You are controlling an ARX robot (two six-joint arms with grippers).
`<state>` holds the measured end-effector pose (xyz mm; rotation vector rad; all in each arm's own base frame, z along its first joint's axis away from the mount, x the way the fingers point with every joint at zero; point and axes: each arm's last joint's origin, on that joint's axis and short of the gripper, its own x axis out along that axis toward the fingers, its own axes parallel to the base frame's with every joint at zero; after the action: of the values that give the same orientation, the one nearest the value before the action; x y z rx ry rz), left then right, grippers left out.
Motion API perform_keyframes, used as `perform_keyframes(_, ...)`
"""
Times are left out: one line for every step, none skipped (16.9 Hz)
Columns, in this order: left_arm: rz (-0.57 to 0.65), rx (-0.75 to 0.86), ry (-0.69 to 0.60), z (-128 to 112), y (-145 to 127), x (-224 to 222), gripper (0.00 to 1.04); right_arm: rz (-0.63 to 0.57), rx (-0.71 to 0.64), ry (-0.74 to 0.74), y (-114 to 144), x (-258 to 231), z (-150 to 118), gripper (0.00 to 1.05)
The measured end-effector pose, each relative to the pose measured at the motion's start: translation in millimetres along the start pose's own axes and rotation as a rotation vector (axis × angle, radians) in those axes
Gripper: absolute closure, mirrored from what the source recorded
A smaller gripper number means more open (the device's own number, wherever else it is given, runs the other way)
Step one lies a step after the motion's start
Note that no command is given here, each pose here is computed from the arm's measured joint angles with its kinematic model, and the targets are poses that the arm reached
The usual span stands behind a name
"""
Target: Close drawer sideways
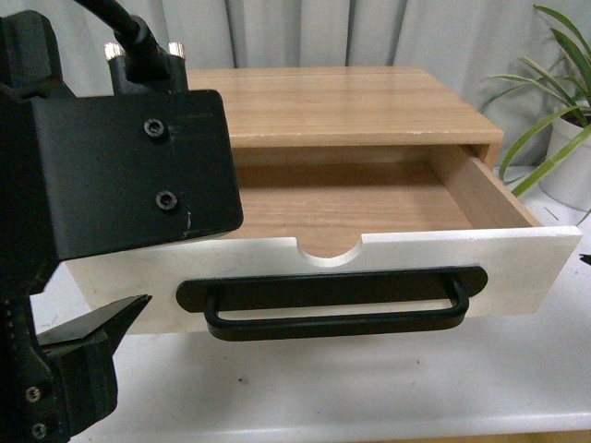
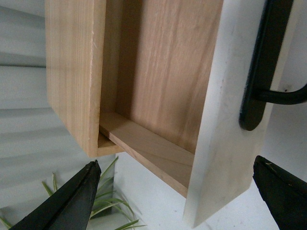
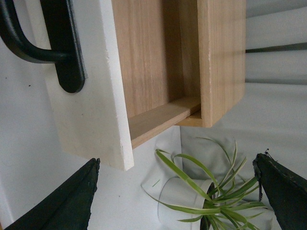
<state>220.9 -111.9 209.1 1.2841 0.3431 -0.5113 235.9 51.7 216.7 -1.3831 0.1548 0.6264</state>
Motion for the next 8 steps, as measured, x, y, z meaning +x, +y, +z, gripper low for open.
perform_keyframes(0.013, 0.016, 0.016, -0.5, -0.1, 3.7, 0.07, 0.006, 0.012, 0.002, 0.1, 3.7, -0.8, 0.06)
perform_keyframes(0.015, 0.018, 0.026, -0.5, -0.6, 6.9, 0.07, 0.006, 0.018, 0.005, 0.1, 7.7, -1.5, 0.06)
perform_keyframes(0.01, 0.012, 0.028, 0.0, -0.6, 9.9, 0.07, 0.002, 0.028, 0.009, -0.4, 11.3, -2.1, 0.06)
perform_keyframes(0.021, -0.007, 0.024, 0.9, 0.3, 12.7, 0.07, 0.006, 0.037, 0.01, -1.2, 14.1, -2.5, 0.06)
perform_keyframes(0.032, -0.019, 0.029, 0.4, 1.7, 15.3, 0.07, 0.003, 0.041, 0.01, -3.4, 16.7, -2.5, 0.06)
perform_keyframes(0.03, -0.021, 0.037, -0.1, 1.1, 17.9, 0.07, 0.002, 0.046, 0.01, -5.8, 19.3, -2.7, 0.06)
perform_keyframes(0.039, -0.024, 0.047, -0.1, 0.5, 20.6, 0.07, 0.003, 0.055, 0.01, -7.2, 22.5, -3.2, 0.06)
perform_keyframes(0.049, -0.028, 0.057, 0.0, -0.1, 23.5, 0.07, 0.003, 0.063, 0.011, -8.0, 26.9, -4.2, 0.06)
